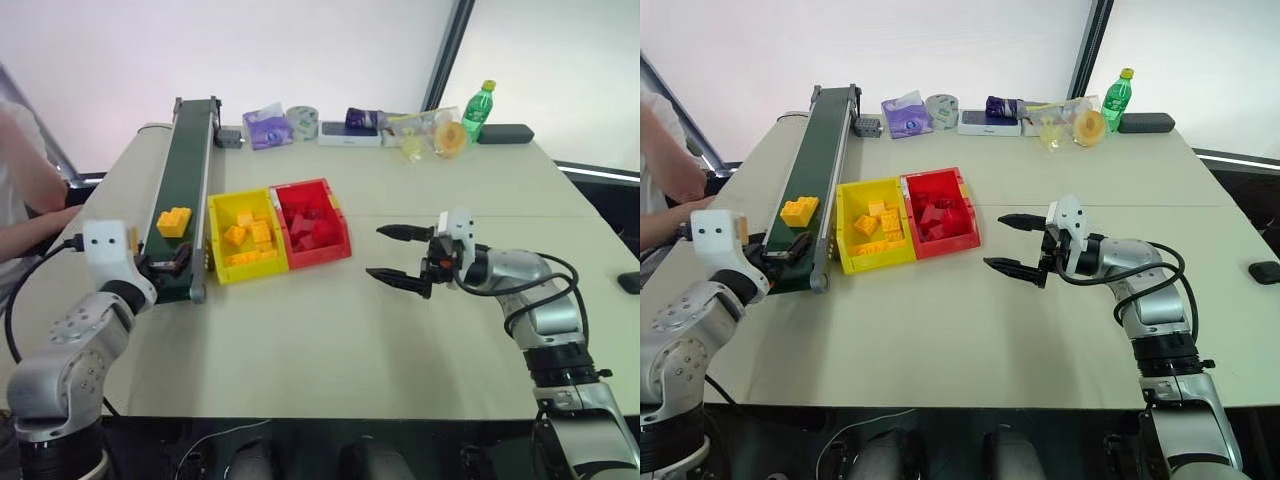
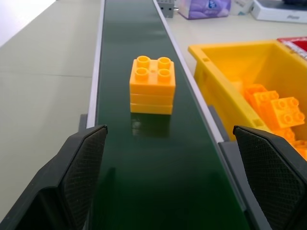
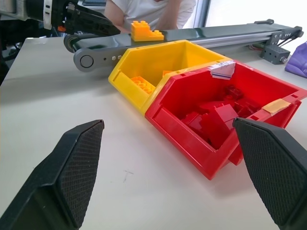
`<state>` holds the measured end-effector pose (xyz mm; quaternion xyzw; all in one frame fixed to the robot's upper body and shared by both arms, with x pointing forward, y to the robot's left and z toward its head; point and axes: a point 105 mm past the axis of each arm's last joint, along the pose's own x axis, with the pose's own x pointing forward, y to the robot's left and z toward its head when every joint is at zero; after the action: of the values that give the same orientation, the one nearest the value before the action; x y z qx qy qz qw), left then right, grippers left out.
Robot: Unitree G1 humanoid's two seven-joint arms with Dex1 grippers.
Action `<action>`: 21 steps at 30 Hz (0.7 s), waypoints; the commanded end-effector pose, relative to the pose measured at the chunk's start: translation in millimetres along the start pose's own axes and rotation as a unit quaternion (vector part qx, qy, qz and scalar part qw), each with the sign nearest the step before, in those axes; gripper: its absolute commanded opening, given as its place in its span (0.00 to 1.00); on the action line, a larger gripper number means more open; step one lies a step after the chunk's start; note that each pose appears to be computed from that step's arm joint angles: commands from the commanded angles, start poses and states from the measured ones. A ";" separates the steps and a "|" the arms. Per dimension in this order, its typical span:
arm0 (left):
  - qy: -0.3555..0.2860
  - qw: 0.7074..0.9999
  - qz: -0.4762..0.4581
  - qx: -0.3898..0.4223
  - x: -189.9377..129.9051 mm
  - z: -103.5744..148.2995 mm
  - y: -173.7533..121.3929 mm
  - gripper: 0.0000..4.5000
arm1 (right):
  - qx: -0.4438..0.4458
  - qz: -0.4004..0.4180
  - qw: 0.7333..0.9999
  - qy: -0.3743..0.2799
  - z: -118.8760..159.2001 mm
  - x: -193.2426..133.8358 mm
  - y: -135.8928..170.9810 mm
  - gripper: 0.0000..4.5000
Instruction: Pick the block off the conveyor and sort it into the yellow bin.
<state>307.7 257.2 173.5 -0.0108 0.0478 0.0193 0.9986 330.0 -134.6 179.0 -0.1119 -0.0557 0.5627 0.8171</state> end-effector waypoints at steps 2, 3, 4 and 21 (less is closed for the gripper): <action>-0.023 0.999 0.013 0.018 -8.6 10.8 6.7 0.99 | -0.025 0.001 1.000 -0.012 14.3 -1.7 -1.0 1.00; -0.020 1.000 0.013 0.016 -8.6 9.5 7.4 0.99 | -0.025 0.001 1.000 -0.013 14.5 -1.3 -1.0 1.00; -0.019 1.000 0.011 0.016 -8.5 8.7 7.5 0.99 | -0.025 0.002 1.000 -0.013 14.7 -1.1 -1.1 1.00; -0.037 0.999 0.004 -0.012 -10.6 17.2 10.7 0.29 | -0.027 0.000 1.000 -0.011 14.6 -3.3 -1.6 1.00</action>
<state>299.5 263.2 163.2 -0.0303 0.0687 0.0162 0.9970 329.8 -134.7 178.8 -0.1117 -0.0546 0.5638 0.8165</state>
